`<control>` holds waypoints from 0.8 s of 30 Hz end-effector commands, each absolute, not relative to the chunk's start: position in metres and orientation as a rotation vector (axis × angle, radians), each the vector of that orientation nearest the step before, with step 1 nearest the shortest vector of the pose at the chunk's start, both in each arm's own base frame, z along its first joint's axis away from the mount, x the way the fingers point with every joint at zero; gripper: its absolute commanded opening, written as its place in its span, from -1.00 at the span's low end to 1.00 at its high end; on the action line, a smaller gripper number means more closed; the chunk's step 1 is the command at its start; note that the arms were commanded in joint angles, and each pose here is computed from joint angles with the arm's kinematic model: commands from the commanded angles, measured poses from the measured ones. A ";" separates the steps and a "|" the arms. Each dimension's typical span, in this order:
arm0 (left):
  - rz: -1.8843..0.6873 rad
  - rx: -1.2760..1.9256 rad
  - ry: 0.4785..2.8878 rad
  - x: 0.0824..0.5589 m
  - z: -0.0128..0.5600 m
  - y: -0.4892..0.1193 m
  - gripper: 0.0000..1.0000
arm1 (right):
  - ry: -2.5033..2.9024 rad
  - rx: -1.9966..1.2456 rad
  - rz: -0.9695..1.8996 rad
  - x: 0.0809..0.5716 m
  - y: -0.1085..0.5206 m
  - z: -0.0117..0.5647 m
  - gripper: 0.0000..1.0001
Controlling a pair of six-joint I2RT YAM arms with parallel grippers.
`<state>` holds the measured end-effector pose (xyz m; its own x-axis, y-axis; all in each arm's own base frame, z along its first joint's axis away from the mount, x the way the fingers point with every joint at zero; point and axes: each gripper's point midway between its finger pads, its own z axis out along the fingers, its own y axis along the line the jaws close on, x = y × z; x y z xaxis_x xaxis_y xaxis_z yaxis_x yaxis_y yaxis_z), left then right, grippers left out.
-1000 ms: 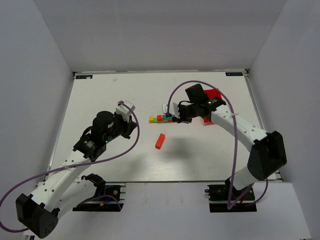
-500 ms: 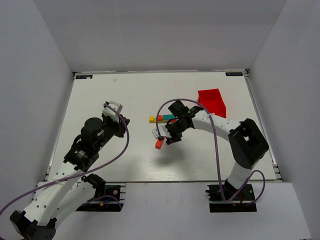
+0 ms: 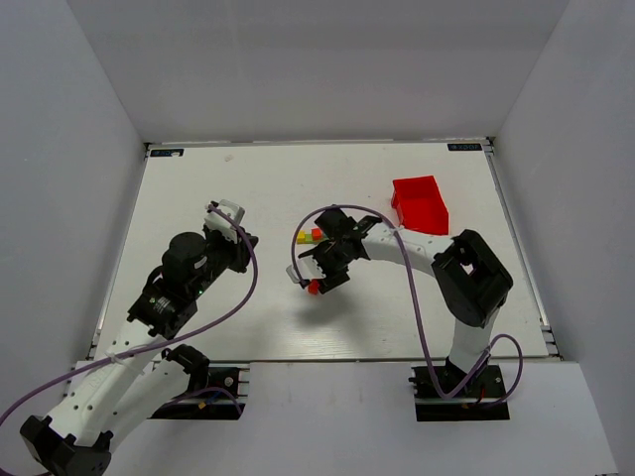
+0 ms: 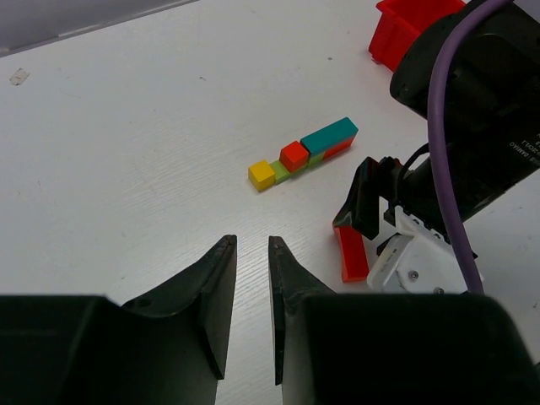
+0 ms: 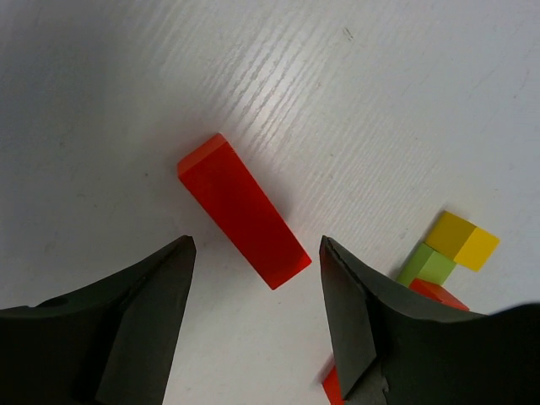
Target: Build the wood block tower
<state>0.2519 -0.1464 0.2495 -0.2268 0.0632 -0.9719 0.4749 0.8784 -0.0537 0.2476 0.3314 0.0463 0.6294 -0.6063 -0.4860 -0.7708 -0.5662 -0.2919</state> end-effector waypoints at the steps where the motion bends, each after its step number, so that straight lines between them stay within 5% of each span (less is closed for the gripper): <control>1: -0.407 0.413 1.772 0.252 0.250 -0.147 -0.35 | 1.051 -2.345 0.393 0.263 0.347 0.058 0.34; 24: -0.414 0.422 1.780 0.252 0.247 -0.149 -0.35 | 1.070 -2.473 0.450 0.263 0.348 0.037 0.17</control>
<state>0.2527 -0.1484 0.2460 -0.2381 0.0698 -0.9687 0.4807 0.8751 -0.0551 0.2664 0.3459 0.0382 0.6435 -0.6252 -0.4417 -0.7581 -0.6001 -0.2550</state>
